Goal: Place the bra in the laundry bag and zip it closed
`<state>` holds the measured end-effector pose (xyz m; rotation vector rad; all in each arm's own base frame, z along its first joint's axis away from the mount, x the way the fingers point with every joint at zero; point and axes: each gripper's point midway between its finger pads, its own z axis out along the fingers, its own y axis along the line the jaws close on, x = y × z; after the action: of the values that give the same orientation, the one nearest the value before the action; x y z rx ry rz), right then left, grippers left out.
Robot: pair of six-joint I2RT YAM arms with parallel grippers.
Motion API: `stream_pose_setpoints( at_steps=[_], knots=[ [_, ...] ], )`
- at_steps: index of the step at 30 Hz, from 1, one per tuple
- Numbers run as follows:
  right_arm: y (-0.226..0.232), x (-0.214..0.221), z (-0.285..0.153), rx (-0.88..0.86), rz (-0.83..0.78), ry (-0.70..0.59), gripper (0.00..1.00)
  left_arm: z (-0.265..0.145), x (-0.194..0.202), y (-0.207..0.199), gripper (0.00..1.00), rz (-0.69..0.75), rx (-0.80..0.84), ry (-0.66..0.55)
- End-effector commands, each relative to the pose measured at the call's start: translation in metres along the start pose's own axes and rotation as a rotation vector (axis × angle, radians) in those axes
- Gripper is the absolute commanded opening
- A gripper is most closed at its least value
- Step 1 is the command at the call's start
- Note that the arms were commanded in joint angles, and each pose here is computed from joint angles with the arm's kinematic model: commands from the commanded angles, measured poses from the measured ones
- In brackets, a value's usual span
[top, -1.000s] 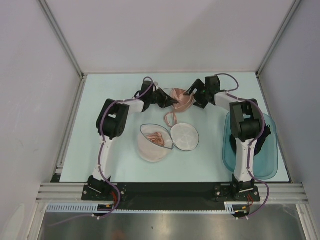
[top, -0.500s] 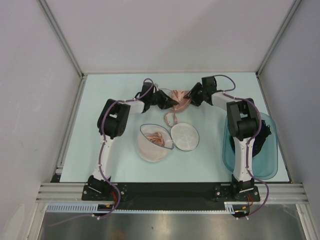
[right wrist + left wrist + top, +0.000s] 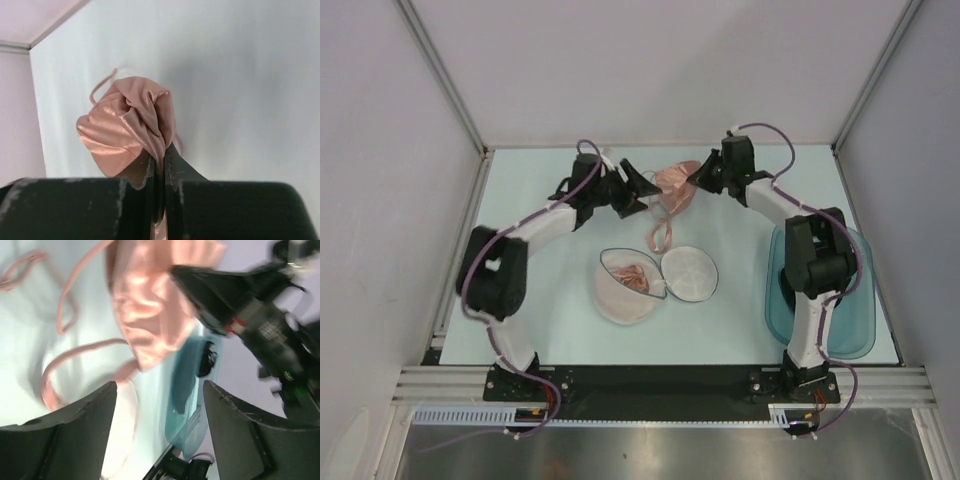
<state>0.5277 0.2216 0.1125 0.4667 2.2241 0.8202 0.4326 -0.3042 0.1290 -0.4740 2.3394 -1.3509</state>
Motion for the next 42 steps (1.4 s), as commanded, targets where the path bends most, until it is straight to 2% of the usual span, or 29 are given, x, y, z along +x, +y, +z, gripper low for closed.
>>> stream_pose_setpoints(
  at_steps=[1,3,7,8,11,12,16,18,22,27,34,35,37,38,40,41,42],
  knots=[
    [0.045,-0.038,-0.079,-0.044,-0.291,-0.088,0.00,-0.106,0.000,-0.078,0.76,0.311,0.066,-0.180],
    [0.063,-0.043,-0.117,-0.084,-0.374,-0.119,0.00,-0.134,0.011,-0.084,0.76,0.403,0.062,-0.197],
    [0.073,-0.034,-0.184,-0.083,-0.601,-0.122,0.00,-0.200,0.026,-0.137,0.80,0.618,0.152,-0.266],
    [0.082,-0.041,-0.215,-0.082,-0.640,-0.189,0.00,-0.208,0.035,-0.149,0.81,0.692,0.193,-0.243],
    [0.090,-0.029,-0.259,-0.122,-0.719,-0.194,0.00,-0.238,0.059,-0.196,0.88,0.876,0.308,-0.245],
    [0.103,-0.025,-0.287,-0.168,-0.746,-0.224,0.00,-0.249,0.064,-0.212,0.95,0.925,0.340,-0.266],
    [0.116,0.025,-0.335,-0.296,-0.833,-0.138,0.00,-0.262,0.098,-0.249,0.99,1.104,0.429,-0.282],
    [0.123,0.054,-0.351,-0.389,-0.866,-0.083,0.00,-0.257,0.117,-0.260,0.99,1.158,0.477,-0.229],
    [0.129,0.096,-0.387,-0.511,-0.902,-0.013,0.00,-0.246,0.143,-0.259,0.99,1.179,0.517,-0.103],
    [0.134,0.123,-0.407,-0.598,-0.893,0.046,0.00,-0.230,0.196,-0.229,0.99,1.194,0.550,0.081],
    [0.145,0.145,-0.418,-0.687,-0.828,0.091,0.00,-0.218,0.245,-0.202,0.98,1.187,0.527,0.193],
    [0.146,0.148,-0.418,-0.698,-0.827,0.099,0.00,-0.214,0.247,-0.197,0.96,1.182,0.514,0.208],
    [0.148,0.151,-0.418,-0.705,-0.818,0.105,0.00,-0.211,0.248,-0.192,0.73,1.166,0.496,0.220],
    [0.148,0.154,-0.418,-0.709,-0.815,0.115,0.00,-0.209,0.248,-0.187,0.53,1.162,0.475,0.231],
    [0.147,0.158,-0.419,-0.721,-0.809,0.131,0.00,-0.208,0.247,-0.179,0.36,1.152,0.433,0.246],
    [0.148,0.161,-0.421,-0.734,-0.795,0.144,0.00,-0.208,0.246,-0.178,0.19,1.147,0.423,0.245],
    [0.147,0.164,-0.421,-0.742,-0.789,0.148,0.04,-0.210,0.246,-0.178,0.10,1.143,0.423,0.252]
  ],
)
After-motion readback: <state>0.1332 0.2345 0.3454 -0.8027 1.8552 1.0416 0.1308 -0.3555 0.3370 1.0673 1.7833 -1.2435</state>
